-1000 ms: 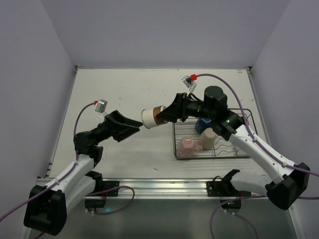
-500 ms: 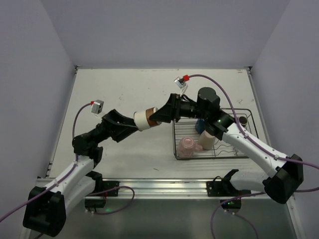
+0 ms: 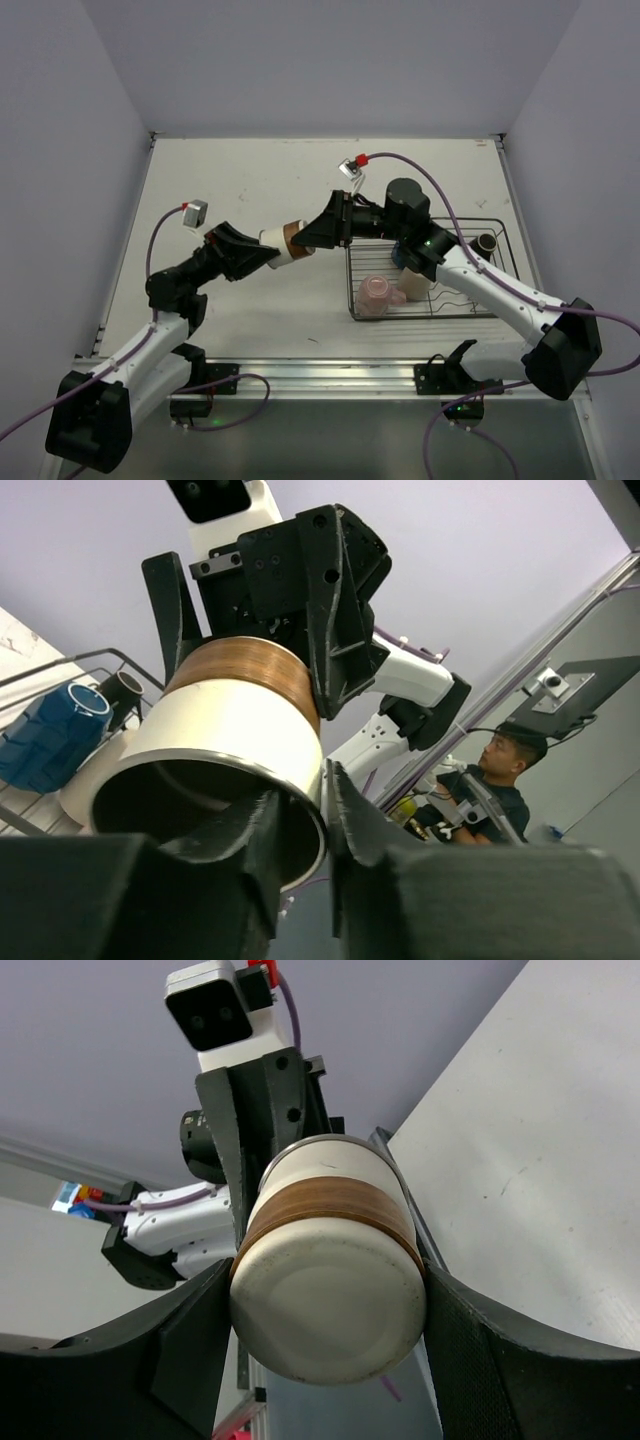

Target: Unload the cups from the dish rack

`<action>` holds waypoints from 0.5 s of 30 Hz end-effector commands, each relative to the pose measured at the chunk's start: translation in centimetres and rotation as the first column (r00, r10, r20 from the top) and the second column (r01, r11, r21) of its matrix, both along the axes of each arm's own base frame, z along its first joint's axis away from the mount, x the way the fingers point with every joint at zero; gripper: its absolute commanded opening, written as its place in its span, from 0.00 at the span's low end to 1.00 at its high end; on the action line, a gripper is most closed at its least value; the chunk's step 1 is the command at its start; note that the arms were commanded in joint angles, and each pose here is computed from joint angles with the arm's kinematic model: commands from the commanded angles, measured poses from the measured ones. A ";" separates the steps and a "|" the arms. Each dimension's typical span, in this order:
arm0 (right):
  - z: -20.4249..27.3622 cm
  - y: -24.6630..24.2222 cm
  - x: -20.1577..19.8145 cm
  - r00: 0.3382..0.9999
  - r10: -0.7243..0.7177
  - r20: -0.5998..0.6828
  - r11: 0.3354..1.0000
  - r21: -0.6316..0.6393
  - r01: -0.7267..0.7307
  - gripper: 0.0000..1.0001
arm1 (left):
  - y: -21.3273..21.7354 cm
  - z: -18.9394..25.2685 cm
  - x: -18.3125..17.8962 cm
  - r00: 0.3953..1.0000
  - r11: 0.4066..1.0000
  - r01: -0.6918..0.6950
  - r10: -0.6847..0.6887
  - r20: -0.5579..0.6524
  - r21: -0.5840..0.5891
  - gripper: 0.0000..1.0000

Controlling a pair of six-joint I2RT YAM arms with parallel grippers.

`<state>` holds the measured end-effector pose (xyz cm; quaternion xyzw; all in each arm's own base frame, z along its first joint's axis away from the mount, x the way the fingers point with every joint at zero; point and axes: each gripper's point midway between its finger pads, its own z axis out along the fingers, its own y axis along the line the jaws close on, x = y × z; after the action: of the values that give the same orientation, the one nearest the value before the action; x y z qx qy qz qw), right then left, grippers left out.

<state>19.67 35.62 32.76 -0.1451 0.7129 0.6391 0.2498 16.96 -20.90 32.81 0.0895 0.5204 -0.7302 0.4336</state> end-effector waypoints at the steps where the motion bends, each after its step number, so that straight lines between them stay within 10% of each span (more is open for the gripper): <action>1: 2.7 0.3 -0.2 0.998 0.015 0.063 0.998 0.059 -0.018 0.01 | -0.1 1.3 -0.2 0.999 1.000 0.004 -0.003 0.052 -0.015 0.21; 3: 2.6 0.2 -0.1 0.998 0.008 0.066 0.999 0.048 -0.011 0.13 | -0.3 1.0 0.2 0.999 1.000 0.003 -0.003 0.034 0.004 0.02; 11: 1.1 -1.6 1.7 0.985 -0.130 0.111 0.982 -0.120 0.143 0.79 | -0.7 0.0 3.8 0.993 0.972 -0.116 0.121 -0.013 0.204 0.00; 15: 0.5 -5.4 4.4 0.929 -0.327 0.174 0.890 -0.272 0.365 0.99 | 1.3 -3.9 8.1 0.934 0.807 -0.280 0.354 -0.047 0.519 0.00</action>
<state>22.50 33.78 32.09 -0.1195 0.7692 0.5462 0.3094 21.93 -21.51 34.03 0.0789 0.6125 -0.6324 0.4676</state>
